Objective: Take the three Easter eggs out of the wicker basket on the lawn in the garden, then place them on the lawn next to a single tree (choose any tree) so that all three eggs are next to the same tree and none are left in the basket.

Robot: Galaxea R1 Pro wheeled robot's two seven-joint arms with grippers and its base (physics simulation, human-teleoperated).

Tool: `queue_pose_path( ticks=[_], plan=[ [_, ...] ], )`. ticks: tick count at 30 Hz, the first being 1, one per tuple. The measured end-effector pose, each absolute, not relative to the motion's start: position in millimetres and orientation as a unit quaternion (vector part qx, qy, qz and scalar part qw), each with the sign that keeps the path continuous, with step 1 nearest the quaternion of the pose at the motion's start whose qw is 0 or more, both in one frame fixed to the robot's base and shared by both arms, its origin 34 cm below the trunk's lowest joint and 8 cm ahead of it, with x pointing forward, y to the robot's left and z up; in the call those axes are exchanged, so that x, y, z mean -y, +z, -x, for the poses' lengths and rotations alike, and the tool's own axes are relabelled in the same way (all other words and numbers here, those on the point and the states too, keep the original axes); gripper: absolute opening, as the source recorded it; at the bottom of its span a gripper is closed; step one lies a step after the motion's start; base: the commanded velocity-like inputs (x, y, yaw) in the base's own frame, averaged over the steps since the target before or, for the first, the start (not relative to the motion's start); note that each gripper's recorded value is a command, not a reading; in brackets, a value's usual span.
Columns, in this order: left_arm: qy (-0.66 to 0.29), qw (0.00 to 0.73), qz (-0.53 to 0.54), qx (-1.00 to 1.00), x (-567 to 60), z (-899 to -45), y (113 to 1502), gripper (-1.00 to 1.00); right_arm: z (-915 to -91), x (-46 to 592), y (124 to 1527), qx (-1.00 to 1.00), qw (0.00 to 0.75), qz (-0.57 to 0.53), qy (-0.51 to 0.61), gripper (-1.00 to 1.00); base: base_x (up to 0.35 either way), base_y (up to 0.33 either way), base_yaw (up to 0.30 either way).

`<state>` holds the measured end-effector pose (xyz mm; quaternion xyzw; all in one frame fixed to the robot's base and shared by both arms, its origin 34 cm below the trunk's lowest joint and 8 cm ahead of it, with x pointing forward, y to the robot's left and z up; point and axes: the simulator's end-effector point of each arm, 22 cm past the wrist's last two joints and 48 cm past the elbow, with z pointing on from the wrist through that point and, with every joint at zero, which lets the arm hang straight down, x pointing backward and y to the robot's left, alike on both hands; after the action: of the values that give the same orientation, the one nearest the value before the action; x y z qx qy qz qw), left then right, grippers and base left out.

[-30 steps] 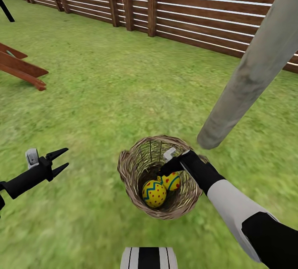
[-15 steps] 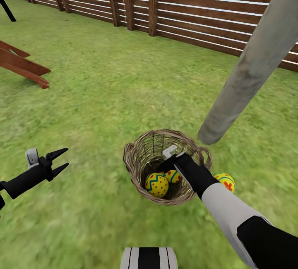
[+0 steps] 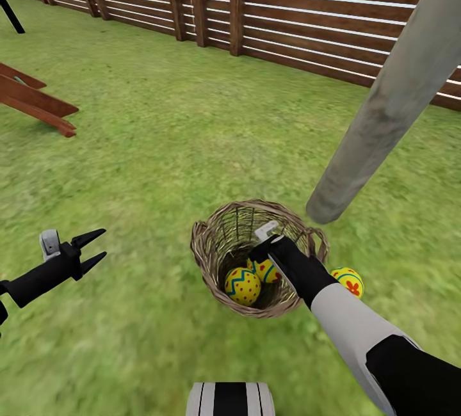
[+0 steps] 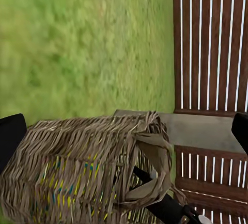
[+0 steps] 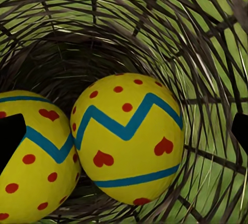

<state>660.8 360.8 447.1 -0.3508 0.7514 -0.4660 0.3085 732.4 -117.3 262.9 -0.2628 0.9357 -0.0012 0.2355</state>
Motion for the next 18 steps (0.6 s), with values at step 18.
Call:
queue_pose_path(
  ticks=[18],
  plan=[
    [-0.456,0.288,0.363,-0.76,-361.0,-657.2,414.9,1.0,-714.8,111.8,225.8,-0.944,0.203,0.261,0.01,1.0,0.0,0.0,0.0]
  ],
)
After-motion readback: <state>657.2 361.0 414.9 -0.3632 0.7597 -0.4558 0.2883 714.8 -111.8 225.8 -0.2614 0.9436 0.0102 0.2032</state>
